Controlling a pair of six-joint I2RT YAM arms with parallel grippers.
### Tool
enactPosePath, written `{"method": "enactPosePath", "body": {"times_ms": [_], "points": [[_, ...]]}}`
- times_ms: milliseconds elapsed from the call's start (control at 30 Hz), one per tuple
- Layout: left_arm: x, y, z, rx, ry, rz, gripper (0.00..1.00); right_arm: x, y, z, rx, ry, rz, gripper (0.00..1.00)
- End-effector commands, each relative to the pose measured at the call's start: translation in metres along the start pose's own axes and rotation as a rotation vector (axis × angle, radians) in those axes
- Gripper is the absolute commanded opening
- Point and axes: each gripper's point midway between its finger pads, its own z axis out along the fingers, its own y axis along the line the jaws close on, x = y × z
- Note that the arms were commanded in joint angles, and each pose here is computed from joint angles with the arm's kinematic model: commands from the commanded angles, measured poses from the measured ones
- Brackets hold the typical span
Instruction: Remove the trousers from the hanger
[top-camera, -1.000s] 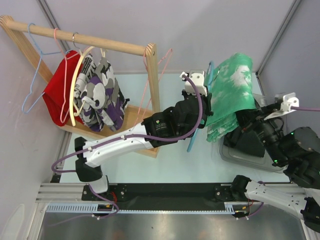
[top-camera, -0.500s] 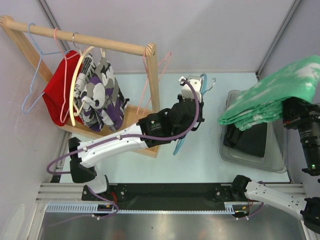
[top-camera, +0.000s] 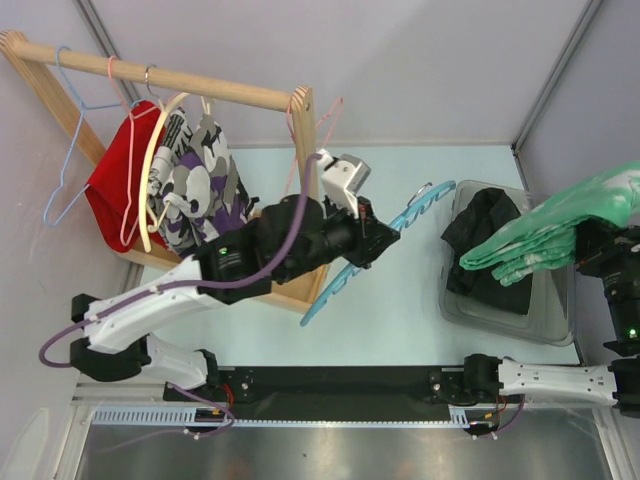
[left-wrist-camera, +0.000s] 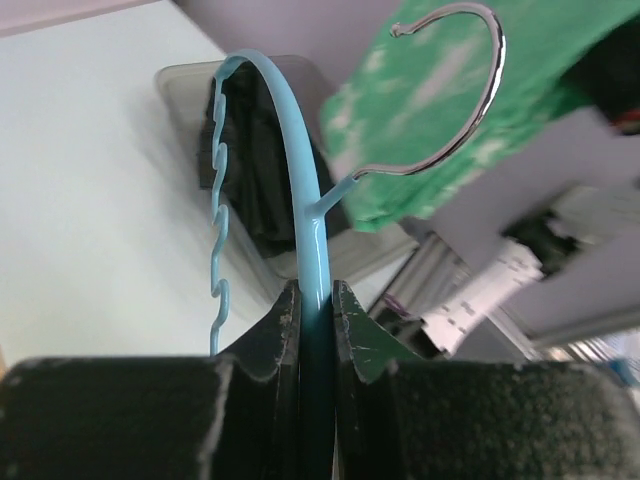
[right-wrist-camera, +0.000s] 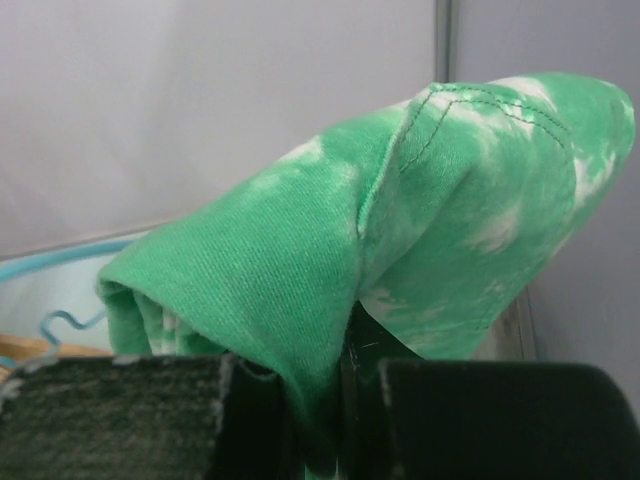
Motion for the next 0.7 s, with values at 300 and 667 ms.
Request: {"method": "enactPosePath", "body": {"times_ms": [300,667], "points": [[-0.067,-0.019,-0.132,0.264,-0.159,0.009,0.0,0.057,0.058,-0.003,0.023,0.14,0.008,0.0],[-0.092,-0.005,-0.224,0.34,-0.253,0.003,0.0,0.063,0.121,-0.005,-0.032,0.072,-0.064,0.0]]}}
